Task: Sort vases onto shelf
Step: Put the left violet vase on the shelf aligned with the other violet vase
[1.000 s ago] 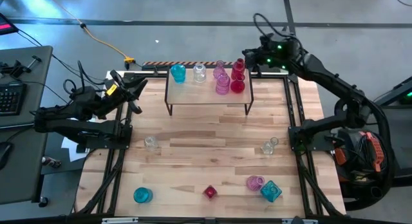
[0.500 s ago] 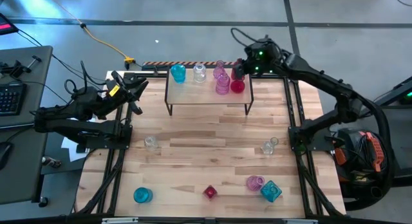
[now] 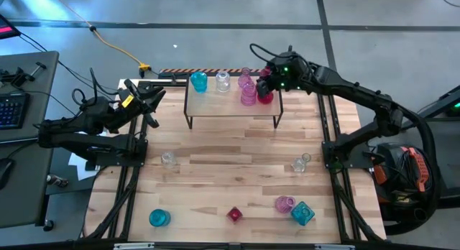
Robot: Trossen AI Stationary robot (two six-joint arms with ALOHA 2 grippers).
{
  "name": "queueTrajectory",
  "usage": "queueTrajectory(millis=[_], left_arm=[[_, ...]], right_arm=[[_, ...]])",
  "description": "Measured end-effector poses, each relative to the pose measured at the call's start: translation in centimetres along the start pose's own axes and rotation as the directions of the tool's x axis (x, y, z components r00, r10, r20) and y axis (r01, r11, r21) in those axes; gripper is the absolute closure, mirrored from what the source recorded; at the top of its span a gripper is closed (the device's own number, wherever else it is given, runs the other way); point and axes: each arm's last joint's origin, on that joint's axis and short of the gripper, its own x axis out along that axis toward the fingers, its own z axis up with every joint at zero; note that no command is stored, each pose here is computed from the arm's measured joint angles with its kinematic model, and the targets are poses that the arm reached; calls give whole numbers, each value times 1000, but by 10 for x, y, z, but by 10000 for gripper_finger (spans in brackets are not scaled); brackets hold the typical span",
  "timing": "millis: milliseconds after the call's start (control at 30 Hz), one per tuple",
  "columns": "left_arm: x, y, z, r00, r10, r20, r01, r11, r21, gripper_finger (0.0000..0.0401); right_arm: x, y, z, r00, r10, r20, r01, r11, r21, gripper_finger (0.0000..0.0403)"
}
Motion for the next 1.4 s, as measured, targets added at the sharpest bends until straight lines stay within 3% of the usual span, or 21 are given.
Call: queueTrajectory(millis=[333,833,1400], left_arm=[[0,0,0,1000,0,0,0,1000,-25,336],[0,0,0,1000,0,-1,0,999,-41,336],[0,0,-2,1000,-2,-17,2,1000,-11,336]], right_arm=[[17,14,-11,998,-59,-31,57,997,-43,329],[28,12,-13,993,-114,-34,112,993,-41,329],[32,15,-11,997,-76,-16,76,997,-30,329]])
